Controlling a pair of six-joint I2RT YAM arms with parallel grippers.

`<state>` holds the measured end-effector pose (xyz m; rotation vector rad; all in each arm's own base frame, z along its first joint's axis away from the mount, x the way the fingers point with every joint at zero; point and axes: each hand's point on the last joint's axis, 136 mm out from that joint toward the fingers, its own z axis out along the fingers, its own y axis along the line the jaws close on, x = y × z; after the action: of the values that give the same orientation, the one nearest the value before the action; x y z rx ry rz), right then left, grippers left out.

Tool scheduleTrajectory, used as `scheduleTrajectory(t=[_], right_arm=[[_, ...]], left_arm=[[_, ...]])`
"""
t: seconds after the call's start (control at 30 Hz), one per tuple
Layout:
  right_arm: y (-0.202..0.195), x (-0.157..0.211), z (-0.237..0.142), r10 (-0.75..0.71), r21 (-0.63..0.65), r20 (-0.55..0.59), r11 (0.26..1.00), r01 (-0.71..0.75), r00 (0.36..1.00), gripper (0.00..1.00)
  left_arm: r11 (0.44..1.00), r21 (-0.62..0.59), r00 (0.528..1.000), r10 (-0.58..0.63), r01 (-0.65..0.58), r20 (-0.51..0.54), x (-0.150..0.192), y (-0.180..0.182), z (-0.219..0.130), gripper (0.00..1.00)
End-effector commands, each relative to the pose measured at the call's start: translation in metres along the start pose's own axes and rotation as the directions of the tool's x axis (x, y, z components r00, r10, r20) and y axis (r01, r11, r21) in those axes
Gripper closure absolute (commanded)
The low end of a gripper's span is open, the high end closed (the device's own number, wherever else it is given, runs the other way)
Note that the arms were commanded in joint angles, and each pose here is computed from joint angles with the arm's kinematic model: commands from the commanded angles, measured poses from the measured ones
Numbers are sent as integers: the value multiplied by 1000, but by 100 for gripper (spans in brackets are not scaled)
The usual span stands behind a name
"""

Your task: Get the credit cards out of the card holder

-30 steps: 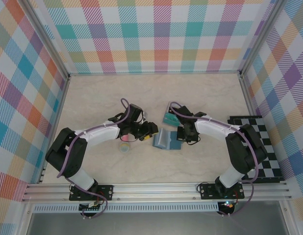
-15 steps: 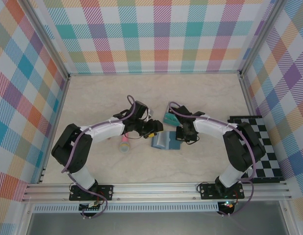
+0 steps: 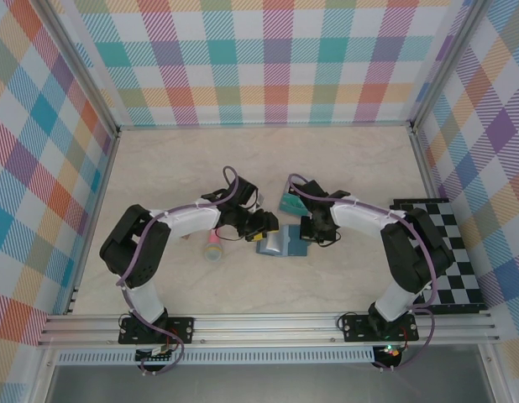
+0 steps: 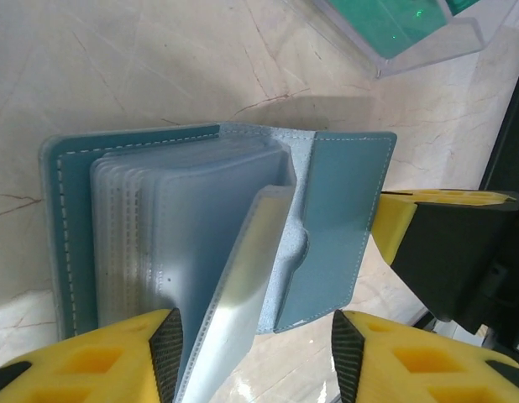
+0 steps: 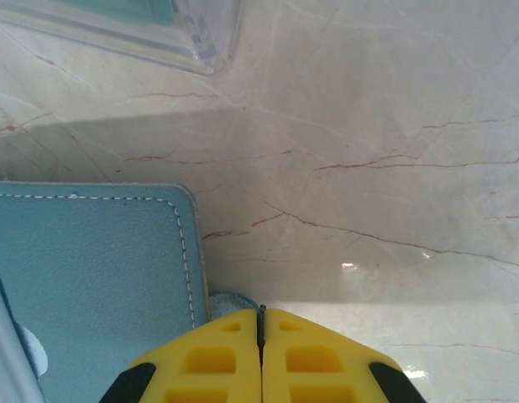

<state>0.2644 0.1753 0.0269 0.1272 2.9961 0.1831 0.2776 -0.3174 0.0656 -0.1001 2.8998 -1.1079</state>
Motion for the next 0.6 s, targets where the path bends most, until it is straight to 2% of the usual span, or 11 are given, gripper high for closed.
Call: scheduleTrajectory(t=[0.0,0.33,0.47,0.57], right_arm=[[7,-3,1,-2,-31,-12,1000,1,1000,99],[36,3,3,-53,-158,-49,986,44,997,99],[58,10,1,-105,-242,-68,967,85,992,98],[74,16,-1,-138,-295,-77,949,110,987,98]], left_arm=[[999,38,999,33,-32,-25,2,-13,3,54],[1000,10,999,30,-30,-27,6,-4,3,84],[999,-21,999,31,-31,-5,11,3,-6,86],[999,-19,999,31,-30,12,16,5,-15,82]])
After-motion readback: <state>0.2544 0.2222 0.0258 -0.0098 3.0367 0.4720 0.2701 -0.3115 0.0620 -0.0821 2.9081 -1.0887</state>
